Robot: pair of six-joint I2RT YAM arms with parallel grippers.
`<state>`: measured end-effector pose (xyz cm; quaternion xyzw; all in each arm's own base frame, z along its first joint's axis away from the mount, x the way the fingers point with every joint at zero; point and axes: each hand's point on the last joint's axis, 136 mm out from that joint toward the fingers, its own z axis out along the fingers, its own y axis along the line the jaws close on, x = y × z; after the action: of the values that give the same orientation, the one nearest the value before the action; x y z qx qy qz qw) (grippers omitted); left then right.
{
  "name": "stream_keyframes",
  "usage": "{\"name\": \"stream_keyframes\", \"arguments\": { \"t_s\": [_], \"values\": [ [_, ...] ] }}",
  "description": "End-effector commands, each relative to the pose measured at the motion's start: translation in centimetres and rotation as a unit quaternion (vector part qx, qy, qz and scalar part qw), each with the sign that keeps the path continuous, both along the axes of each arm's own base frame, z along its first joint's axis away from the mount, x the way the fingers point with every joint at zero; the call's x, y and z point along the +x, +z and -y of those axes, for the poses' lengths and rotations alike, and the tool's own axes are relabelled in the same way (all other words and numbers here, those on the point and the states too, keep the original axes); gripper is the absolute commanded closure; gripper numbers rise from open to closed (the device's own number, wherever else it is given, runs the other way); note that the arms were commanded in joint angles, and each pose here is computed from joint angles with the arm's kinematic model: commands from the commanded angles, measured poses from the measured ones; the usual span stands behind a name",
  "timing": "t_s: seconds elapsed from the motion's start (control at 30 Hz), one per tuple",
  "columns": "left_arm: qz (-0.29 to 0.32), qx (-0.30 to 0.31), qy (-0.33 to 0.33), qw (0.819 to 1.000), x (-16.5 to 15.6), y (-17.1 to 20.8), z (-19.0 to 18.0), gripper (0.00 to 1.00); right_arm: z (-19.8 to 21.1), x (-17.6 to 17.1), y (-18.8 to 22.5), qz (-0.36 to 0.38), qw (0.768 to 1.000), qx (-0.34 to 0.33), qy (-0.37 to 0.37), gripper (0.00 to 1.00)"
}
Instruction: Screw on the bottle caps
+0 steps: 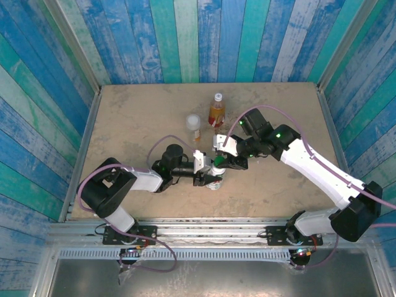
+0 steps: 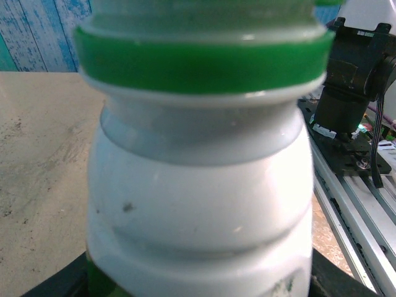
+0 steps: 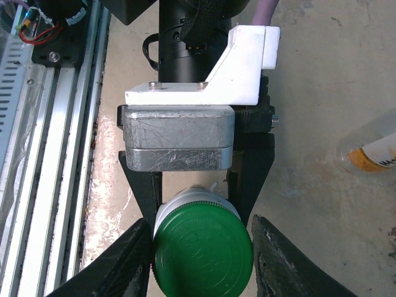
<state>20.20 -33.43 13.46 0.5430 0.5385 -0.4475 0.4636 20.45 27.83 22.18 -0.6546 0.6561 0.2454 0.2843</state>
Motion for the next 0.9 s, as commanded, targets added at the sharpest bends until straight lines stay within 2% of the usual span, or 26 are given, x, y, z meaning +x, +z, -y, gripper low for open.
{"name": "stream_keyframes", "arguments": {
  "t_s": [0.0,0.3,0.4,0.6,0.67,0.77,0.87],
  "values": [
    [0.030,-0.017,0.000,0.999,0.1,2.1,0.2,0.44,0.0,-0.4,0.4,-0.019,1.000,0.003,0.001,0.56],
    [0.037,-0.026,0.013,0.999,0.5,2.8,0.1,0.44,0.3,-0.6,-0.6,-0.043,0.999,-0.010,-0.012,0.61],
    [0.041,-0.029,0.038,0.998,1.3,3.1,0.1,0.44,0.3,-0.2,-0.8,-0.054,0.998,-0.017,-0.034,0.64],
    [0.059,-0.031,0.129,0.989,4.8,4.0,-0.2,0.44,0.3,1.7,-1.6,-0.110,0.982,-0.027,-0.152,0.74],
    [0.064,-0.023,0.150,0.986,5.9,3.9,-0.1,0.44,0.4,2.5,-2.0,-0.131,0.967,-0.032,-0.214,0.78],
    [0.066,-0.012,0.174,0.982,7.4,3.7,0.1,0.44,1.4,4.2,-2.5,-0.146,0.932,-0.047,-0.330,0.80],
    [0.061,-0.007,0.188,0.980,8.3,3.5,0.3,0.44,2.8,5.2,-3.2,-0.183,0.869,-0.060,-0.455,0.83]
  ]
}}
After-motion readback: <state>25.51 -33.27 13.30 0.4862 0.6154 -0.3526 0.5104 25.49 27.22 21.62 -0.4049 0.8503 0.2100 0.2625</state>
